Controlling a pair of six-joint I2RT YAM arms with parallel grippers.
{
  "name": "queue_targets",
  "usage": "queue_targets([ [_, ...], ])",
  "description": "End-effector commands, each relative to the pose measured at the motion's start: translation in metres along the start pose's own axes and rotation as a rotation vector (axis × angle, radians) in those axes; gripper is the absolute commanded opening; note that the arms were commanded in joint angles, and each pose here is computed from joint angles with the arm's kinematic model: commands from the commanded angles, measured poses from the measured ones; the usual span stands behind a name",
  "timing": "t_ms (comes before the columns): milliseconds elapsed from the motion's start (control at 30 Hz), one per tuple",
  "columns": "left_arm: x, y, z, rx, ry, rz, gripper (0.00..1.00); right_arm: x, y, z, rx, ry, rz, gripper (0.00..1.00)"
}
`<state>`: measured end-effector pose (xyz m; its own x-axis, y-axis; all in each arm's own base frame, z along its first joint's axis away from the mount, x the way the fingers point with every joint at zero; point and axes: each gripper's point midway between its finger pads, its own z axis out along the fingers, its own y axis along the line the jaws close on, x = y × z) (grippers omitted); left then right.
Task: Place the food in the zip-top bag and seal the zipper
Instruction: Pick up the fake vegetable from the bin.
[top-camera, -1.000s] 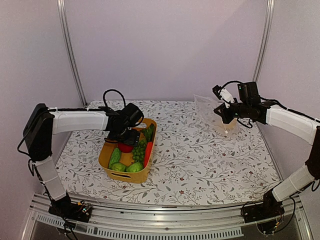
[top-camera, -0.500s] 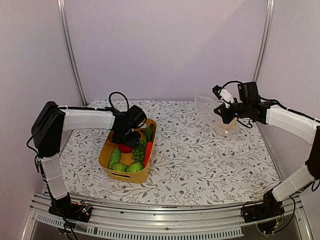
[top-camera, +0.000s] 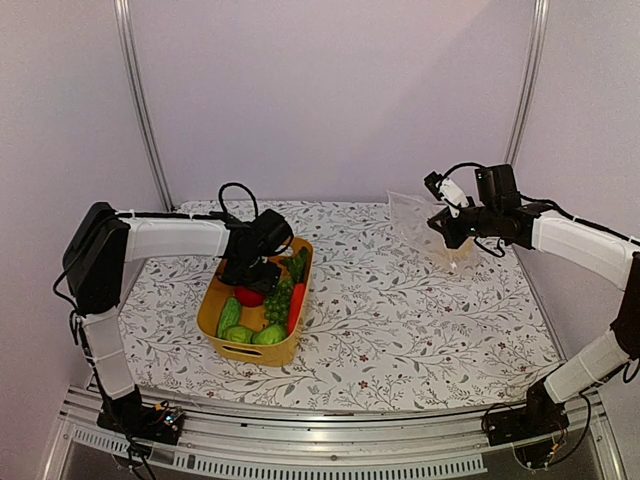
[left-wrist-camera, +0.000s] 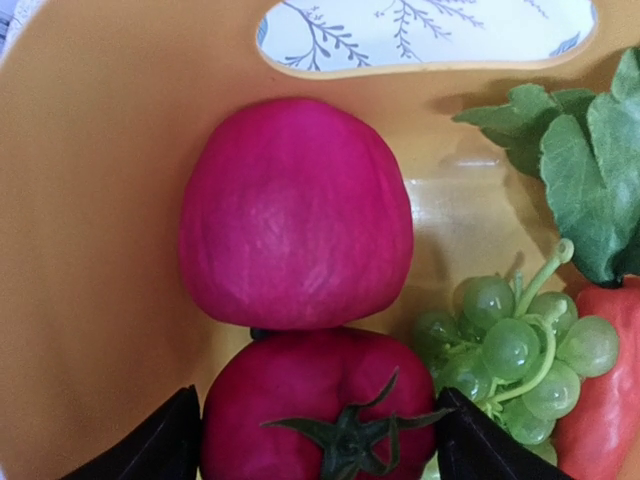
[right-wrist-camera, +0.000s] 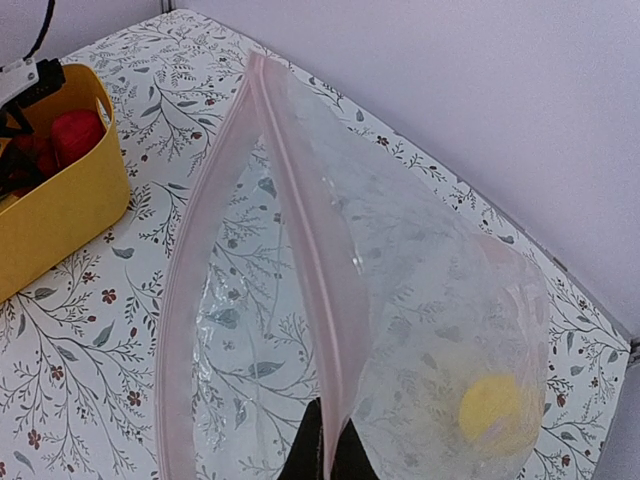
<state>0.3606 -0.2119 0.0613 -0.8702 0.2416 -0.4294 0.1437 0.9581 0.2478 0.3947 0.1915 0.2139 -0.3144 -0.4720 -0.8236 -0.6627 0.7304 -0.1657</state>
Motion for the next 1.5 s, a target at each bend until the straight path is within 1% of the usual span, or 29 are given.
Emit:
queue_targets([
  [0,0.011,0.011,0.005,-0.040,0.055,0.024,0.80,0.003,0.003,0.001,-0.011,0.003,-0.001,0.00],
  [100,0.014,0.011,0.009,-0.052,0.069,0.032,0.83,0.003,0.003,0.000,-0.010,0.001,0.000,0.00],
  [167,0.017,0.011,0.012,-0.060,0.084,0.041,0.86,0.002,0.003,0.000,-0.011,-0.001,0.000,0.00],
  [200,0.017,0.010,0.013,-0.062,0.089,0.045,0.97,0.002,0.003,0.000,-0.010,-0.001,0.001,0.00],
  [267,0.018,0.011,0.014,-0.072,0.090,0.049,1.00,0.002,0.003,0.000,-0.011,-0.002,0.000,0.00],
  [333,0.017,0.014,0.013,-0.090,0.083,0.053,0.99,0.001,0.003,-0.001,-0.011,-0.003,-0.001,0.00],
  [500,0.012,0.015,0.007,-0.088,0.063,0.046,0.89,0.000,0.002,-0.002,-0.008,-0.006,0.001,0.00],
  [633,0.003,0.012,-0.005,-0.069,0.036,0.046,0.84,0.001,0.003,-0.001,-0.010,-0.004,0.002,0.00],
  [700,-0.004,0.009,-0.015,-0.062,0.014,0.048,0.83,0.000,0.003,-0.002,-0.010,-0.006,0.003,0.00],
  [900,-0.035,0.004,-0.062,-0.064,-0.085,0.057,0.81,-0.002,-0.001,-0.003,0.009,-0.005,0.005,0.00],
  [967,-0.046,-0.002,-0.078,-0.041,-0.131,0.057,0.81,-0.005,-0.004,-0.006,0.026,-0.008,0.004,0.00],
  [1100,-0.067,-0.020,-0.111,0.050,-0.229,0.056,0.80,-0.020,-0.007,-0.014,0.027,-0.021,-0.008,0.00],
  [1267,-0.092,-0.042,-0.155,0.146,-0.373,0.078,0.78,-0.031,-0.007,-0.016,-0.003,0.023,-0.020,0.00],
  [1467,-0.110,-0.088,-0.215,0.348,-0.571,0.116,0.74,-0.046,-0.010,-0.026,-0.019,0.051,-0.031,0.00],
])
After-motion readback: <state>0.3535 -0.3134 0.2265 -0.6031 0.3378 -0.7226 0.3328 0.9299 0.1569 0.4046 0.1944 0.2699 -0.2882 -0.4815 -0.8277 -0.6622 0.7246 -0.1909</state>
